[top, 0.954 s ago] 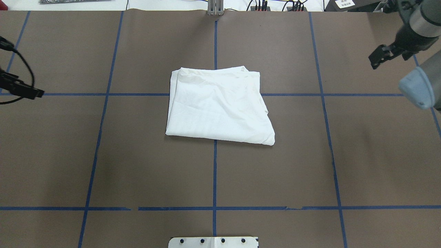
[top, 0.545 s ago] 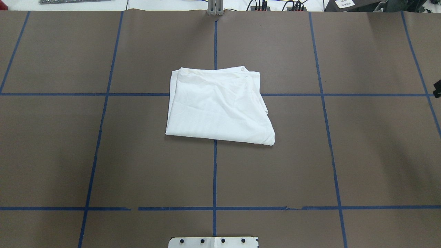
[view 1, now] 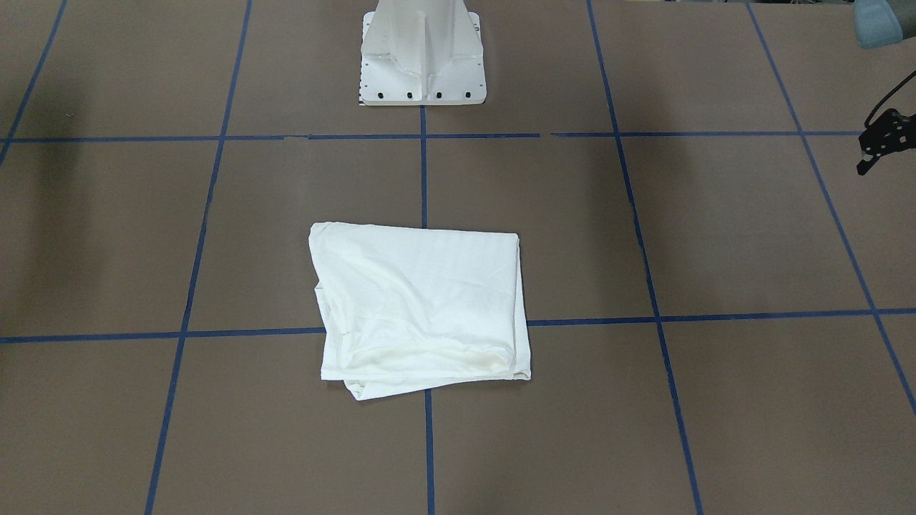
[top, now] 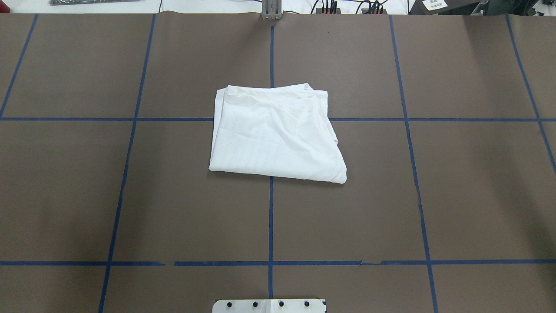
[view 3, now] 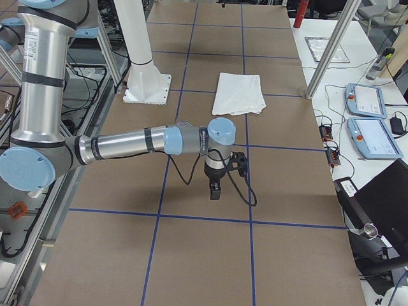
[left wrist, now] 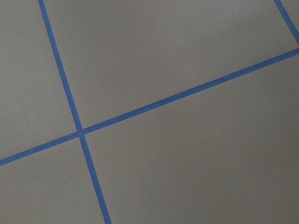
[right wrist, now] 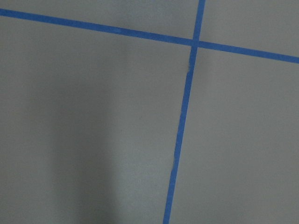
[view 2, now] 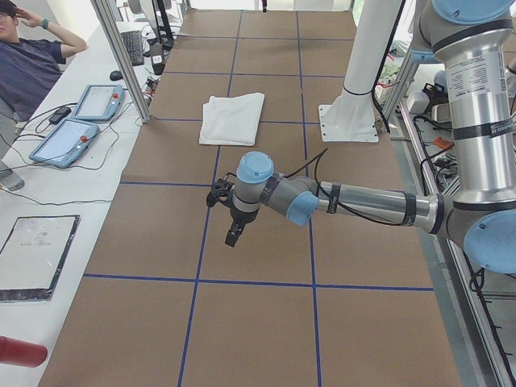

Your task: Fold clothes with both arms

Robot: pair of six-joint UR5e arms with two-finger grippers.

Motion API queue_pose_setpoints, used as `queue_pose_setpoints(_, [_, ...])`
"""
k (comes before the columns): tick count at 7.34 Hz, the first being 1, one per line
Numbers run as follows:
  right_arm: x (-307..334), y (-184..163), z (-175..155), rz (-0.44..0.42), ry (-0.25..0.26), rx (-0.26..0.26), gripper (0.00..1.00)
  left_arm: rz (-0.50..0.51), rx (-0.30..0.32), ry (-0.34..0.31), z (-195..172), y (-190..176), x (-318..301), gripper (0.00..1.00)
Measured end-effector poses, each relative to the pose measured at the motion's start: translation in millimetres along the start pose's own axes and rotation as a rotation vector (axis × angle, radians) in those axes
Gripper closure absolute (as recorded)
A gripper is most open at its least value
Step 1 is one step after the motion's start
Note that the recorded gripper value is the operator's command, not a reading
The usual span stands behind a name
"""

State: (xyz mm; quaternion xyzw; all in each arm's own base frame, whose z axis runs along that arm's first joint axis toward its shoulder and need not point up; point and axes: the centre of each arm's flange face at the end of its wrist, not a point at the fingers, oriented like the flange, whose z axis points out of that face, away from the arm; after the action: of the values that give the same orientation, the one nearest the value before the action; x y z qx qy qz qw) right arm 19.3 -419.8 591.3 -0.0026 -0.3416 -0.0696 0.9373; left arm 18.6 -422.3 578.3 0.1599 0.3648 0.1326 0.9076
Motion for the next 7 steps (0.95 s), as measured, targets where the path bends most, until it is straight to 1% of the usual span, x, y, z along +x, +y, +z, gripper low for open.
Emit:
queue_pose_setpoints(2, [24, 23, 0, 0.037, -0.01, 0.002, 0.0, -0.036, -0.028, 0.079, 1, 36, -31, 0.0])
queue_pose_setpoints(3, [32, 29, 2, 0.052, -0.011, -0.002, 0.0, -0.061, -0.042, 0.1, 3, 51, -38, 0.0])
queue_pose_setpoints(5, [40, 39, 4, 0.077, -0.013, -0.007, 0.0, -0.106, -0.08, 0.101, 15, 74, -54, 0.0])
queue_pose_setpoints(7, [42, 42, 5, 0.087, -0.013, -0.009, 0.0, -0.157, -0.127, 0.093, 18, 76, -61, 0.0])
